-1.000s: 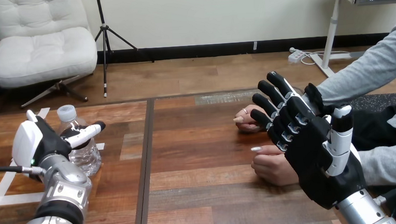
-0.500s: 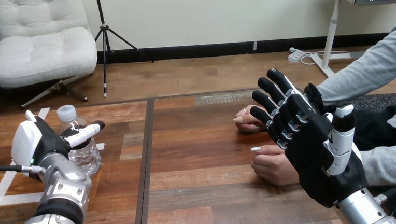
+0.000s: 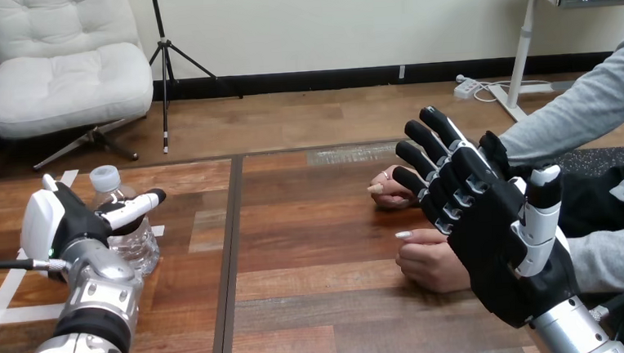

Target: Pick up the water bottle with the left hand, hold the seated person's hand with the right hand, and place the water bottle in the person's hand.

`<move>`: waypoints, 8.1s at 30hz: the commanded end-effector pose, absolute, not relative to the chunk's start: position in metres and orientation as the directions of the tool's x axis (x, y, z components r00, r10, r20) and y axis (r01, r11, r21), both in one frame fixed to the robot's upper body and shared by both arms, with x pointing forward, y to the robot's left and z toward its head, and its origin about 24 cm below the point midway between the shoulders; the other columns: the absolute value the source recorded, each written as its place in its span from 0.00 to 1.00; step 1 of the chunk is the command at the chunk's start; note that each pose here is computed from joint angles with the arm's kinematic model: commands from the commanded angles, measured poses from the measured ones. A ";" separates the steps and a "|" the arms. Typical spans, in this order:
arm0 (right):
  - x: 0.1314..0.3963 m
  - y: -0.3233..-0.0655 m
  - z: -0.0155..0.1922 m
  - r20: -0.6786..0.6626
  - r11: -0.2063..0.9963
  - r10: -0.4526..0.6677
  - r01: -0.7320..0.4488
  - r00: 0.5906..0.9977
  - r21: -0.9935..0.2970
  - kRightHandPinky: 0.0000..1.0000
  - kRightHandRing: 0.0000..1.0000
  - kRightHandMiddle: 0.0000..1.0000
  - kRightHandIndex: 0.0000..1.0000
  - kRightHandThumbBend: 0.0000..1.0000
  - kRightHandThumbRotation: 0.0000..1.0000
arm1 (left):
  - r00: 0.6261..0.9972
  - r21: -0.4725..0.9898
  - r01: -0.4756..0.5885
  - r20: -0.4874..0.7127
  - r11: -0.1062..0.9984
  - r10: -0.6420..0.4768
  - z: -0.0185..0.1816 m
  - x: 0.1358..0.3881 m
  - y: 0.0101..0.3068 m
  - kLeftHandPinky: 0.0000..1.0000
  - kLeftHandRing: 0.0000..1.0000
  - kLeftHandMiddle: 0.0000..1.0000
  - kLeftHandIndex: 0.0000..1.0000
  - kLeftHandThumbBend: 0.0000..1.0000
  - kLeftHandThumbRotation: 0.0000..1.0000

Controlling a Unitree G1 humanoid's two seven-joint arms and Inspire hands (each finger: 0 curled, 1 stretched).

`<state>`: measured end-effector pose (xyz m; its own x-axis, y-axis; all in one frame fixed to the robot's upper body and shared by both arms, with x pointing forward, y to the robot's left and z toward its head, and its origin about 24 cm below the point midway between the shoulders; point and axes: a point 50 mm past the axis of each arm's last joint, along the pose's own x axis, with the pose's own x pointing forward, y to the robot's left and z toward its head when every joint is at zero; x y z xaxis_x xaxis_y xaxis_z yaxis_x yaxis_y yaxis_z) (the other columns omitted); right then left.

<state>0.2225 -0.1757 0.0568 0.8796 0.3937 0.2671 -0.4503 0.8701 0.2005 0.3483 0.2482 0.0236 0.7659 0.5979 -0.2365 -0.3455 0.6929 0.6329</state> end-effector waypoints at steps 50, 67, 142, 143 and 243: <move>0.225 -0.173 0.077 0.371 0.866 0.377 -0.465 0.849 0.182 1.00 1.00 1.00 1.00 1.00 1.00 | 0.836 0.617 -0.319 -0.174 0.720 0.520 0.068 0.378 0.239 0.41 0.52 0.57 0.59 0.93 0.00; 0.224 -0.173 0.078 0.374 0.866 0.376 -0.465 0.848 0.182 1.00 1.00 0.99 1.00 1.00 1.00 | 0.839 0.654 -0.313 -0.150 0.689 0.523 0.068 0.379 0.232 0.31 0.40 0.46 0.47 0.86 0.00; 0.238 -0.182 0.075 0.322 0.913 0.354 -0.399 0.878 0.086 1.00 1.00 0.97 1.00 1.00 1.00 | 0.893 0.561 -0.415 0.100 0.717 0.439 0.078 0.374 0.225 0.36 0.44 0.49 0.51 0.69 0.00; 0.238 -0.182 0.075 0.319 0.914 0.355 -0.398 0.879 0.079 1.00 1.00 0.97 1.00 1.00 1.00 | 0.893 0.558 -0.416 0.104 0.718 0.437 0.078 0.374 0.225 0.36 0.44 0.49 0.51 0.70 0.00; 0.319 -0.241 0.082 0.018 0.428 0.402 -0.171 0.915 -0.887 0.69 0.83 0.86 0.86 0.92 0.79 | 0.917 0.400 -0.387 0.266 0.831 0.299 0.098 0.329 0.209 0.39 0.46 0.49 0.49 0.71 0.00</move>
<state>0.3025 -0.2371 0.0546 0.9130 0.4036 -0.0592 -0.2572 0.4569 -0.8515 0.3231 0.2121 0.0675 0.9383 0.3122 0.1490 -0.3453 0.8197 0.4570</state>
